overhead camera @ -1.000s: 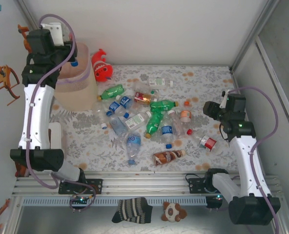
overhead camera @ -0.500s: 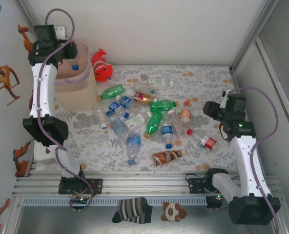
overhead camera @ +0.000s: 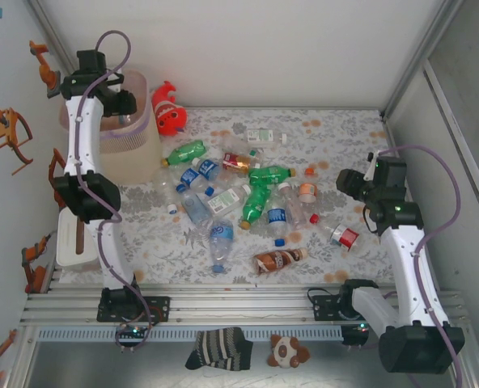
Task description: Put the plastic bottles in the bin
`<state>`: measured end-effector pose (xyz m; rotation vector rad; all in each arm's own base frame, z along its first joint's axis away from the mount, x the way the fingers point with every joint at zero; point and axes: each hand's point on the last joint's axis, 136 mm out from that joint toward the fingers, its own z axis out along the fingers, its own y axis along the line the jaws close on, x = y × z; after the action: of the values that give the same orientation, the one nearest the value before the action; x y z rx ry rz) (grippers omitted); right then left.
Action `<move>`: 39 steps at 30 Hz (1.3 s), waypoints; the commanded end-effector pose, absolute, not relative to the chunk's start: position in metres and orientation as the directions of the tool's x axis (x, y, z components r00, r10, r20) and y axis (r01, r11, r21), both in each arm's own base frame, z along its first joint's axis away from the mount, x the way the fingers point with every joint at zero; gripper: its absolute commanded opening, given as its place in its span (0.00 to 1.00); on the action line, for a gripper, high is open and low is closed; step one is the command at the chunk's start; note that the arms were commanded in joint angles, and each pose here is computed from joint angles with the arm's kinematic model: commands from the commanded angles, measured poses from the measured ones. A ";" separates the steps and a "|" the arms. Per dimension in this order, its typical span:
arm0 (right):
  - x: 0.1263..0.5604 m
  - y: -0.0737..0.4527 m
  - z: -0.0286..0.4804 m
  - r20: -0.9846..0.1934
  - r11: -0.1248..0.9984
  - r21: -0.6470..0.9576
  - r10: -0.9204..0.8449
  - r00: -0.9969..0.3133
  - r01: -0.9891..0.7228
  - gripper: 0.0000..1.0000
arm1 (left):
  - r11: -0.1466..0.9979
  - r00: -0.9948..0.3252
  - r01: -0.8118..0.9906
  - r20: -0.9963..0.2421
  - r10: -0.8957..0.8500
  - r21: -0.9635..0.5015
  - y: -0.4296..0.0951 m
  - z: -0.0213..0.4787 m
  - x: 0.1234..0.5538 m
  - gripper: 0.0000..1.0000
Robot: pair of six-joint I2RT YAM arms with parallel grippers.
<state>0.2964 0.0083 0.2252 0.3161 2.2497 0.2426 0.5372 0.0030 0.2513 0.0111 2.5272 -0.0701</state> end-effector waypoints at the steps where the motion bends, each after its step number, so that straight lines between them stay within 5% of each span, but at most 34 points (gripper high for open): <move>1: 0.291 0.007 0.221 -0.717 0.946 0.279 0.318 -0.620 0.163 0.66 | 0.997 -0.892 0.041 -0.453 0.007 -0.066 0.003 0.213 0.525 0.32; 28: 0.285 0.006 0.207 -0.702 0.946 0.273 0.321 -0.636 0.177 0.66 | 0.992 -0.978 0.003 -0.206 -0.022 -0.124 -0.010 0.076 0.532 0.33; 39: 0.284 0.007 0.209 -0.702 0.943 0.283 0.329 -0.632 0.177 0.66 | 0.991 -0.979 -0.001 -0.202 -0.028 -0.133 -0.012 0.074 0.530 0.49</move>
<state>0.2865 0.0084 0.2061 0.3342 2.2808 0.2433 0.5375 -0.0084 0.1004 -0.0031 2.8649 -0.1765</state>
